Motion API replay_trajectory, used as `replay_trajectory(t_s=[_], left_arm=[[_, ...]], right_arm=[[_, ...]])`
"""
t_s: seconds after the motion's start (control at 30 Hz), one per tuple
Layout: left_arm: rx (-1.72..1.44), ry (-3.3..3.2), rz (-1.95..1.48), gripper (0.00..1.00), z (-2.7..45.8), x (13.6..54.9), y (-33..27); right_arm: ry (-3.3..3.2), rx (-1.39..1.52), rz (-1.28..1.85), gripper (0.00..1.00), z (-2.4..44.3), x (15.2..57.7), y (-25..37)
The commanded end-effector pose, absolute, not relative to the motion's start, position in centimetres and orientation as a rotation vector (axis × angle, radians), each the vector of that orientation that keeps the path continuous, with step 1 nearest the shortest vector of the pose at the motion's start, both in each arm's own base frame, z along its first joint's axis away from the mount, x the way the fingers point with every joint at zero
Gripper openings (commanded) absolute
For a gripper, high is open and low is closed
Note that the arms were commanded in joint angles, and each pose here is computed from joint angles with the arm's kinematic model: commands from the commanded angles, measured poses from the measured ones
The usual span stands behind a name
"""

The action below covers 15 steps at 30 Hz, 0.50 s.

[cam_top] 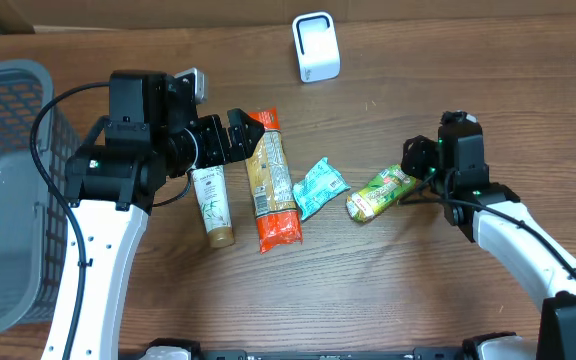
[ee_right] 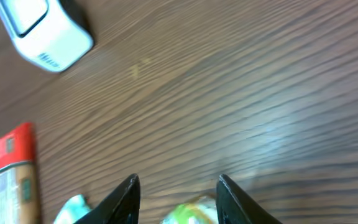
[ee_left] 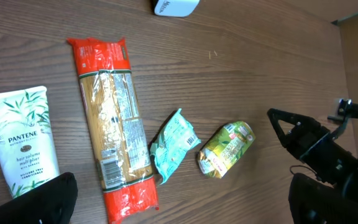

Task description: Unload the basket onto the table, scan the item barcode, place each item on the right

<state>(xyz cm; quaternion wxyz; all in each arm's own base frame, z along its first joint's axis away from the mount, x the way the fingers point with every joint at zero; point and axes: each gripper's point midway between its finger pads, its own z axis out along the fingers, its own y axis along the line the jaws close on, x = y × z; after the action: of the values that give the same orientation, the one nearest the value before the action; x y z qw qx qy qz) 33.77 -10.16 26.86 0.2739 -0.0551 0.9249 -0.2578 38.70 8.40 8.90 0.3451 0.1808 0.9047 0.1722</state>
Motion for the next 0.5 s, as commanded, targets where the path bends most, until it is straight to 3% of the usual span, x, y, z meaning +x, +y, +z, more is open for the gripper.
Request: replay_trajectory(t_s=[0.0, 0.03, 0.13, 0.2, 0.47], left_arm=[[-0.108, 2.473, -0.704, 1.00, 27.5, 34.0, -10.6], [-0.108, 2.473, -0.704, 1.00, 27.5, 34.0, -10.6], [-0.108, 2.473, -0.704, 1.00, 27.5, 34.0, -10.6], [-0.108, 2.473, -0.704, 1.00, 27.5, 34.0, -10.6], [-0.108, 2.473, -0.704, 1.00, 27.5, 34.0, -10.6]], right_arm=[[2.412, 0.494, 0.668, 0.41, 10.4, 38.3, 11.3], [2.449, 0.567, 0.690, 0.43, 10.1, 37.6, 11.4], [2.565, 0.846, 0.692, 0.61, 8.3, 34.8, 11.1], [2.618, 0.930, 0.665, 0.65, 7.4, 33.3, 10.9], [2.717, 0.950, 0.585, 0.61, 4.2, 31.7, 13.1]])
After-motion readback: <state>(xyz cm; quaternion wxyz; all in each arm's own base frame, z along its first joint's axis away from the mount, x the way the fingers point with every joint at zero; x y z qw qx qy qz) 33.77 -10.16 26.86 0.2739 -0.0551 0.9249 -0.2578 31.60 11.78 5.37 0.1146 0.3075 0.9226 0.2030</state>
